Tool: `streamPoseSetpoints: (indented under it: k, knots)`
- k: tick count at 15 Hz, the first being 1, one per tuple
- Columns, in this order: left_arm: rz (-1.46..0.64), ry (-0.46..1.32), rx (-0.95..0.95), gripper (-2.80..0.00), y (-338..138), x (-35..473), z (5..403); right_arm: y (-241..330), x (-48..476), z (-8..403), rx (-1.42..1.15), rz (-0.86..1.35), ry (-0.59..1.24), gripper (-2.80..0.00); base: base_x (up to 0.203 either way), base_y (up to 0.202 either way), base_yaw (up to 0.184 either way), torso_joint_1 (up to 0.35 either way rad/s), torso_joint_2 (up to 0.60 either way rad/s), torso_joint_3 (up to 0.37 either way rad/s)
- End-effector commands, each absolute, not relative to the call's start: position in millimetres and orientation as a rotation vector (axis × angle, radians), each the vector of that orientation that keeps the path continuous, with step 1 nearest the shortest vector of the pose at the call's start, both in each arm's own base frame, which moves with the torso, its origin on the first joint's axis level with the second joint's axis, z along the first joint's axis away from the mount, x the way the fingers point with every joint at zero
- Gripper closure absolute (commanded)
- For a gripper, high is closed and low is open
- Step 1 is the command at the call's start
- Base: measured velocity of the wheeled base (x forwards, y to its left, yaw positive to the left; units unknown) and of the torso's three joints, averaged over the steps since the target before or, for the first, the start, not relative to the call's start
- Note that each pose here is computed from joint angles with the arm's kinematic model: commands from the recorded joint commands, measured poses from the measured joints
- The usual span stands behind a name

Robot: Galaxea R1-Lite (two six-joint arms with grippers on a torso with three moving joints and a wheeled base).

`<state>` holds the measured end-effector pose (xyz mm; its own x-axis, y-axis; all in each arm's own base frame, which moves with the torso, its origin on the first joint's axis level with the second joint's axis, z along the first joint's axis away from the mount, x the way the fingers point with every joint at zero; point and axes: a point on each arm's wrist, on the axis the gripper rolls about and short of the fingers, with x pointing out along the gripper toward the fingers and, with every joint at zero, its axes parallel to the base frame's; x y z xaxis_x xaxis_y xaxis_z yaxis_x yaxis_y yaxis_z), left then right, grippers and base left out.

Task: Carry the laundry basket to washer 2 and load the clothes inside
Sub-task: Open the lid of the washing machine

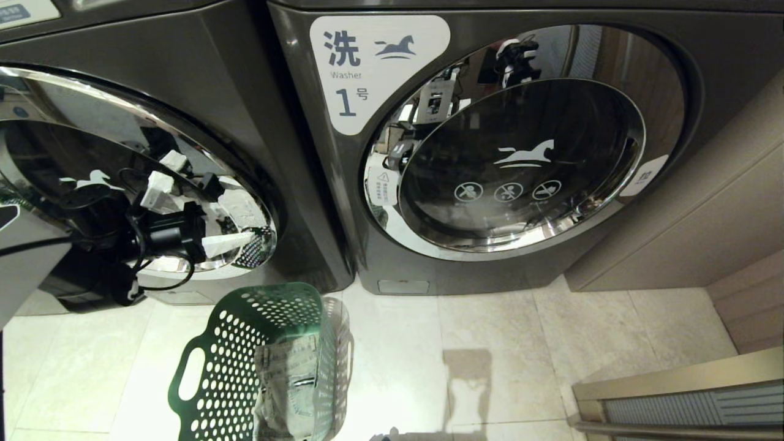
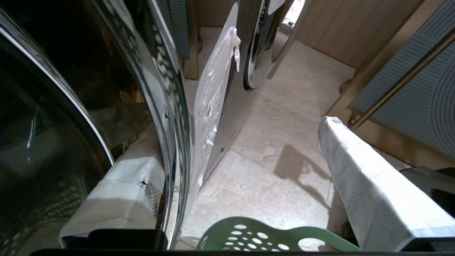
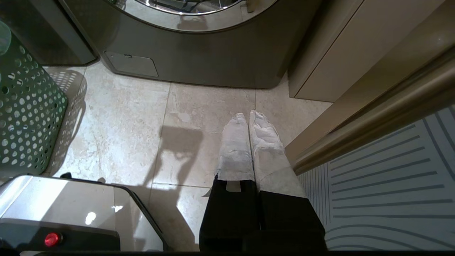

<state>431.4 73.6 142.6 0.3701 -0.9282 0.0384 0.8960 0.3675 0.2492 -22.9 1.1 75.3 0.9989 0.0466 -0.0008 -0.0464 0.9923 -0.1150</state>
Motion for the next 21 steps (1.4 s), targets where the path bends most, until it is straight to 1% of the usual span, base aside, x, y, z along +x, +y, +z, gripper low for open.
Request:
streamPoseSetpoints:
  k: [1, 6, 8, 11, 13, 15, 17, 19, 21]
  knots:
    - [-1.144, -0.187, 0.203, -2.8, 83, 430, 144, 1, -23, 75, -0.117, 0.048, -0.001, 0.0, 0.0, 0.0, 0.0, 0.0, 0.0, 0.0]
    - [-1.111, -0.163, 0.182, -2.8, 96, 431, 132, 1, -23, 75, -0.117, 0.046, -0.001, 0.0, 0.0, 0.0, 0.0, 0.0, 0.0, 0.0]
    - [-1.079, -0.155, 0.178, -2.8, 109, 431, 126, 1, -23, 75, -0.117, 0.048, -0.001, 0.0, 0.0, 0.0, 0.0, 0.0, 0.0, 0.0]
    - [-1.02, -0.153, 0.181, -2.8, 127, 426, 127, 1, -23, 75, -0.117, 0.048, -0.001, 0.0, 0.0, 0.0, 0.0, 0.0, 0.0, 0.0]
    - [-0.981, -0.158, 0.193, -2.8, 142, 418, 136, 1, -23, 75, -0.117, 0.046, -0.001, 0.0, 0.0, 0.0, 0.0, 0.0, 0.0, 0.0]
    - [-0.929, -0.175, 0.223, -2.8, 157, 400, 159, 1, -23, 75, -0.117, 0.047, -0.001, 0.0, 0.0, 0.0, 0.0, 0.0, 0.0, 0.0]
    - [-0.866, -0.195, 0.265, -2.8, 173, 369, 191, 1, -23, 75, -0.117, 0.047, -0.001, 0.0, 0.0, 0.0, 0.0, 0.0, 0.0, 0.0]
    - [-0.778, -0.209, 0.304, -2.8, 184, 320, 231, 1, -23, 75, -0.117, 0.048, -0.001, 0.0, 0.0, 0.0, 0.0, 0.0, 0.0, 0.0]
    - [-0.651, -0.223, 0.351, -2.8, 186, 250, 280, 1, -23, 75, -0.117, 0.049, -0.001, 0.0, 0.0, 0.0, 0.0, 0.0, 0.0, 0.0]
